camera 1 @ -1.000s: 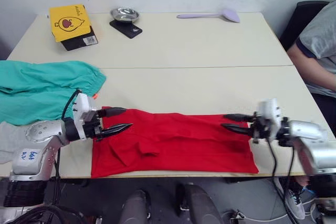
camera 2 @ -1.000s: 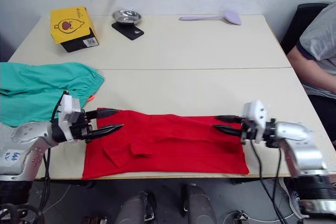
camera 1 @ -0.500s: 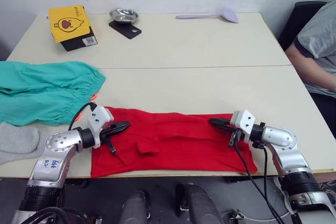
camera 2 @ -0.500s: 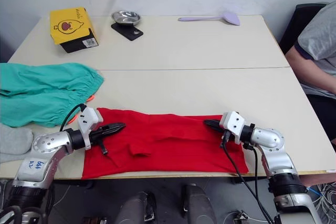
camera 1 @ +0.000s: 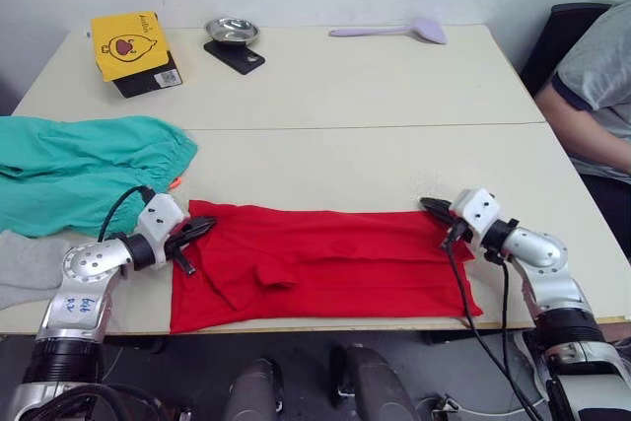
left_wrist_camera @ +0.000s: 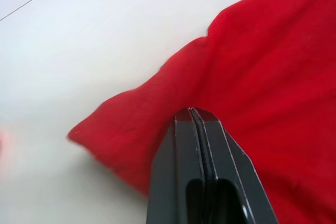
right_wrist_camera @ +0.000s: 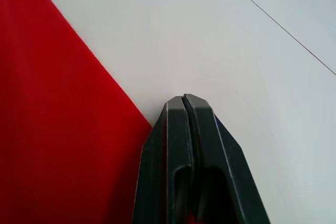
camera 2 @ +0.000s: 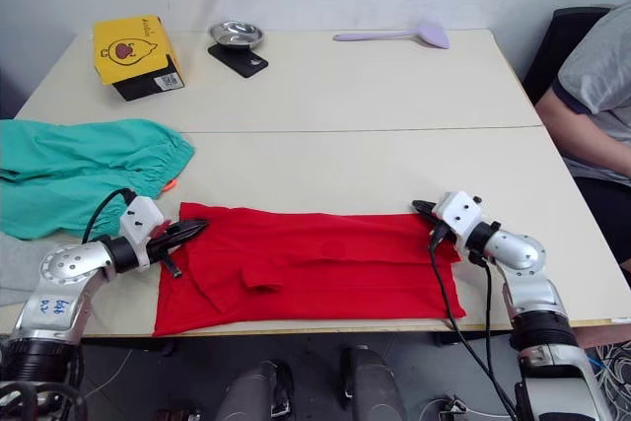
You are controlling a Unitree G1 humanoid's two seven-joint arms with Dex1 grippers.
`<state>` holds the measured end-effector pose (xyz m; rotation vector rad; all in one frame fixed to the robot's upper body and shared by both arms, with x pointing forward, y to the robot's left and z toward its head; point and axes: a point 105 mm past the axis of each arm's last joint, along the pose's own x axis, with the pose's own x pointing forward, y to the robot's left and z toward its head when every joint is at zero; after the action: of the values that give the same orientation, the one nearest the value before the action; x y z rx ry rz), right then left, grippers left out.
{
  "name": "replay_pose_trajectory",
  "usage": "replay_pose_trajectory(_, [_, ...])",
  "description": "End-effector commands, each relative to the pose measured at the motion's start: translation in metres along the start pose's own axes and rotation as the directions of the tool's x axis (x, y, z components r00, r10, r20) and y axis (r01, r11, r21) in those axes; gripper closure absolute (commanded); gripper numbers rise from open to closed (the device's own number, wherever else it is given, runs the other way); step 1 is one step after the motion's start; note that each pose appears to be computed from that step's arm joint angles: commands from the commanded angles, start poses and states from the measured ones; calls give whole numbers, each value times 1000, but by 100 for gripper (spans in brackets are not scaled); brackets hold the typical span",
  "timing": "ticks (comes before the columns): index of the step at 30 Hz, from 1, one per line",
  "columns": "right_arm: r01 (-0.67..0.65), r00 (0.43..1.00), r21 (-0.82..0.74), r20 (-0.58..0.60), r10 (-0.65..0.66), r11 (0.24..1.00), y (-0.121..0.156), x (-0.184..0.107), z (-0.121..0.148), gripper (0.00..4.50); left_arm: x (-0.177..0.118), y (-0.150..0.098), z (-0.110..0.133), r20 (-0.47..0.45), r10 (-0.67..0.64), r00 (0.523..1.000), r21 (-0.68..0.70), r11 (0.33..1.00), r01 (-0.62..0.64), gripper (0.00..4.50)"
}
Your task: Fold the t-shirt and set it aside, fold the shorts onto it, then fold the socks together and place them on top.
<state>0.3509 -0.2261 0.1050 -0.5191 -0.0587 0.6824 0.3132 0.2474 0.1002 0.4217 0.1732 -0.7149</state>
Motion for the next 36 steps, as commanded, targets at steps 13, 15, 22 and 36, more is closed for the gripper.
replay_pose_trajectory(13, [-394,919,108,71,388,913,78,20,58,450,31,-41,48,117,-216,969,-26,975,220,448])
replay_pose_trajectory(15, [-396,918,133,41,394,909,91,30,59,450,39,-43,37,52,-191,980,-30,981,193,448])
replay_pose_trajectory(22, [-240,960,116,-119,253,964,70,29,31,450,36,-26,5,-97,-39,995,-51,998,34,448])
replay_pose_trajectory(36, [-197,980,204,17,198,959,21,0,44,450,20,-14,12,36,-10,999,-62,998,12,448])
